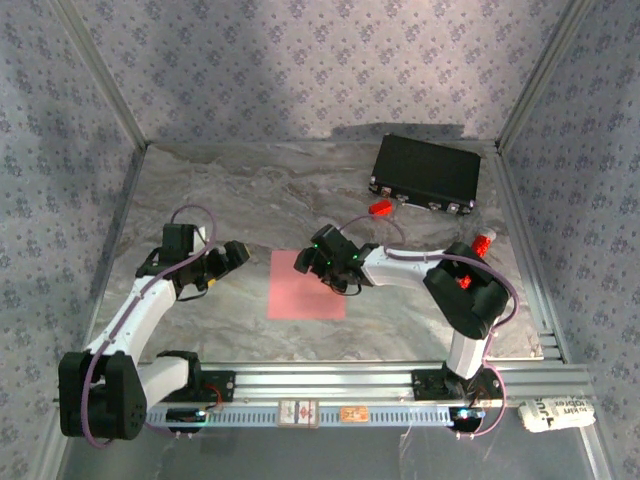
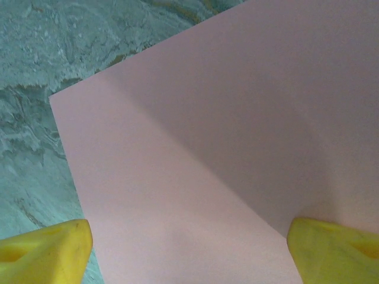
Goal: Fold a paper plane with a square sheet of paper (pick it up from the middle)
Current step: Rotate the square sheet of paper at the center of the table.
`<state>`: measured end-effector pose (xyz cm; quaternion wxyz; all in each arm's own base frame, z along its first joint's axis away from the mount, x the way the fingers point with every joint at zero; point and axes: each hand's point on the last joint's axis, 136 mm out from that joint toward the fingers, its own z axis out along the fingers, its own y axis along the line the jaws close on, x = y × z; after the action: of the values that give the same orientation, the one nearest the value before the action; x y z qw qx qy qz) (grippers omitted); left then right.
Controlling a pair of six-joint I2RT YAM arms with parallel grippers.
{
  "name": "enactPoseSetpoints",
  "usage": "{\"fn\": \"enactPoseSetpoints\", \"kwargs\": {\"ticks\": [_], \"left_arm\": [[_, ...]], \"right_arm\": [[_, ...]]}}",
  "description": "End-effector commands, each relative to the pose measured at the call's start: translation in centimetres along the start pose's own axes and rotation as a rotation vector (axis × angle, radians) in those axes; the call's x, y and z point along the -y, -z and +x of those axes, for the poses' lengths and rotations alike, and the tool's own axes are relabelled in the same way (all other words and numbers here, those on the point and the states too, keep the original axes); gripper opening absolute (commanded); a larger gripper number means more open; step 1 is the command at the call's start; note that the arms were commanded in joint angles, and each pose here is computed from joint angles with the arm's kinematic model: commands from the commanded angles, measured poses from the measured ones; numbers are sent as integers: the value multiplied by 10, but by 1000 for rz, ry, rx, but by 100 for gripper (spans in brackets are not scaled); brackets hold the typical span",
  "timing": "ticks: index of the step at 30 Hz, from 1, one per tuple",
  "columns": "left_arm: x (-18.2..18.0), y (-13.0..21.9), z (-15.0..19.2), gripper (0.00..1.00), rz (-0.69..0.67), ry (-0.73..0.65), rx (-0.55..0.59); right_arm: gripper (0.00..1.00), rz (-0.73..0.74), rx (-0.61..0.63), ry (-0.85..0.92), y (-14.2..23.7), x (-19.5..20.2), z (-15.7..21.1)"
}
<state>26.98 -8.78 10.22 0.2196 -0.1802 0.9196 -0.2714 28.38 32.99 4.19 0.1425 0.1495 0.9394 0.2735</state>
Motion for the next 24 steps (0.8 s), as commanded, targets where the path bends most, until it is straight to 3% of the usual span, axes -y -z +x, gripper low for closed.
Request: {"fn": "enactPoseSetpoints", "kwargs": {"ticks": [1, 4, 8, 12, 19, 24], "left_arm": [[17, 7, 1, 100, 82, -12, -5], [29, 8, 6, 95, 113, -36, -21], [46, 3, 20, 87, 112, -92, -65], [57, -10, 37, 74, 64, -123, -136], [79, -39, 62, 70, -96, -240, -265], [84, -59, 74, 65, -237, -321, -349]], "right_arm": [[90, 42, 32, -42, -8, 21, 0], [91, -74, 40, 8, 4, -8, -7], [93, -119, 83, 42, 27, -19, -20], [94, -45, 127, 64, 46, 1, -34], [97, 38, 147, 35, 68, 55, -48], [98, 41, 150, 36, 80, 72, -52]]}}
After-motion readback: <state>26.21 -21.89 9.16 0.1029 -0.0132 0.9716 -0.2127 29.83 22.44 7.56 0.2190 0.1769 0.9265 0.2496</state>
